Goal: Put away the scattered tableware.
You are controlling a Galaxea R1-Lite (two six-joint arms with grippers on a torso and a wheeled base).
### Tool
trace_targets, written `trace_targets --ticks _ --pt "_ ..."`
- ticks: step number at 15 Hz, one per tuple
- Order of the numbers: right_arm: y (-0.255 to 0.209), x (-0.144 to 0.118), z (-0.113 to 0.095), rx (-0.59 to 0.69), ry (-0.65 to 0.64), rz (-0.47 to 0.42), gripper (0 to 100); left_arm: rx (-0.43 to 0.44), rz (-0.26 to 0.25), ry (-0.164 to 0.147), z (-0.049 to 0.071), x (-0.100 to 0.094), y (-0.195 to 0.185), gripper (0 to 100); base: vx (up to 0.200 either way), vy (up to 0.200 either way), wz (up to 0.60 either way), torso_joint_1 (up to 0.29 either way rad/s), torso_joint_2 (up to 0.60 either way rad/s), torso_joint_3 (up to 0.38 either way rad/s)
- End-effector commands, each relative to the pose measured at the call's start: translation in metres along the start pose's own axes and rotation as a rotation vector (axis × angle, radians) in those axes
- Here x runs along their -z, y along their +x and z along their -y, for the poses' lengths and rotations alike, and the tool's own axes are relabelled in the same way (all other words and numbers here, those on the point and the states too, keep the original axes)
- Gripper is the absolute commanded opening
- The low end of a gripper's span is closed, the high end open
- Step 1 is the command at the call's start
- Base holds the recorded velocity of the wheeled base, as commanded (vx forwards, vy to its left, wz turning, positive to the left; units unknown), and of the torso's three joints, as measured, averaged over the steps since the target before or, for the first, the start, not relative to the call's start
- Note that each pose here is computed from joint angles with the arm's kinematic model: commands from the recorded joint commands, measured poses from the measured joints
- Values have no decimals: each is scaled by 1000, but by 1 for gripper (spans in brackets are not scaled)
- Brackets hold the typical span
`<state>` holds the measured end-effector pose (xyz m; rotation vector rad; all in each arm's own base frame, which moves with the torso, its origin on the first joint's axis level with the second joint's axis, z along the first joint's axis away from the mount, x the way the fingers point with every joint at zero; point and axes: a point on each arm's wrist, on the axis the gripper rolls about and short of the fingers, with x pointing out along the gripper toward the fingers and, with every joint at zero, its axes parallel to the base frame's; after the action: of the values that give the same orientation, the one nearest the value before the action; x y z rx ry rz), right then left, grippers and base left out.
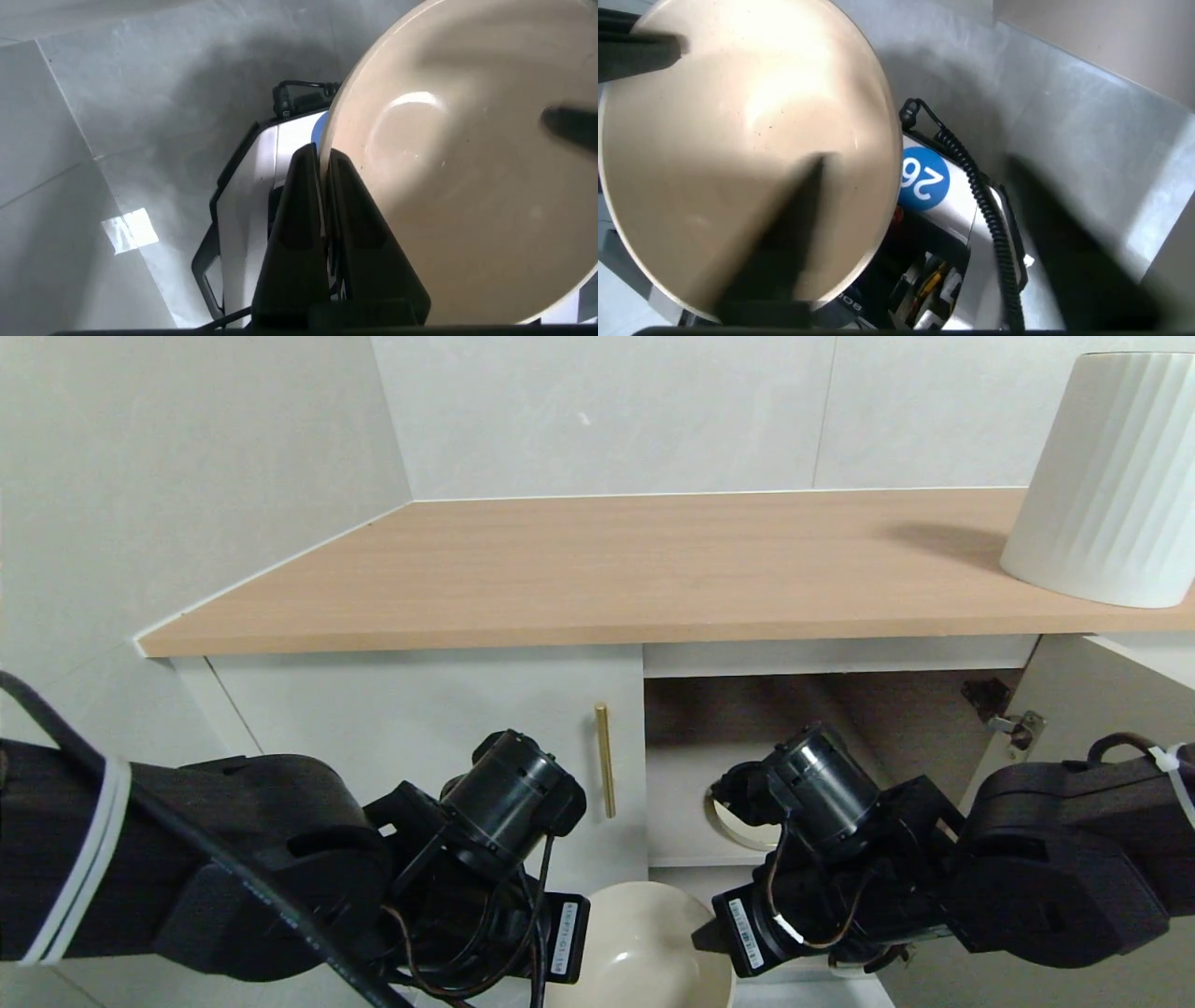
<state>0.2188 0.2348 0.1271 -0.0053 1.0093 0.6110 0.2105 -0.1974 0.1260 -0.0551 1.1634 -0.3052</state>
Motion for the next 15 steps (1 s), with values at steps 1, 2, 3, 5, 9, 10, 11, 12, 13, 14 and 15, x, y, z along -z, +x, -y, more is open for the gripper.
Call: trace_targets --ticks 1,2,3,5,9,10,11,12,13,14,15 --pt "0 0 0 1 0 -1 0 1 1 0 0 0 0 0 0 0 0 0 0 0" --pt "0 0 0 1 0 -1 0 1 1 0 0 0 0 0 0 0 0 0 0 0" --pt "0 0 0 1 0 -1 0 1 3 1 0 0 -1 0 0 0 0 0 0 0" --pt "0 0 0 2 1 -1 0 1 1 1 0 0 0 0 0 0 0 0 0 0" --pt "0 0 0 2 -1 -1 0 3 5 1 0 0 -2 0 0 0 0 0 0 0" --pt "0 0 0 2 -1 -1 0 1 3 1 0 0 -2 0 0 0 0 0 0 0" --pt "0 0 0 2 1 -1 0 1 3 1 0 0 -2 0 0 0 0 0 0 0" --pt "0 0 1 2 -1 -2 0 1 3 1 0 0 -2 0 0 0 0 0 0 0" --pt "0 0 1 3 -1 0 0 2 4 1 0 0 -2 100 0 0 0 0 0 0" --pt "0 0 1 4 -1 1 0 3 5 1 0 0 -2 100 0 0 0 0 0 0" --pt "0 0 1 9 -1 2 0 3 5 1 0 0 -2 100 0 0 0 0 0 0"
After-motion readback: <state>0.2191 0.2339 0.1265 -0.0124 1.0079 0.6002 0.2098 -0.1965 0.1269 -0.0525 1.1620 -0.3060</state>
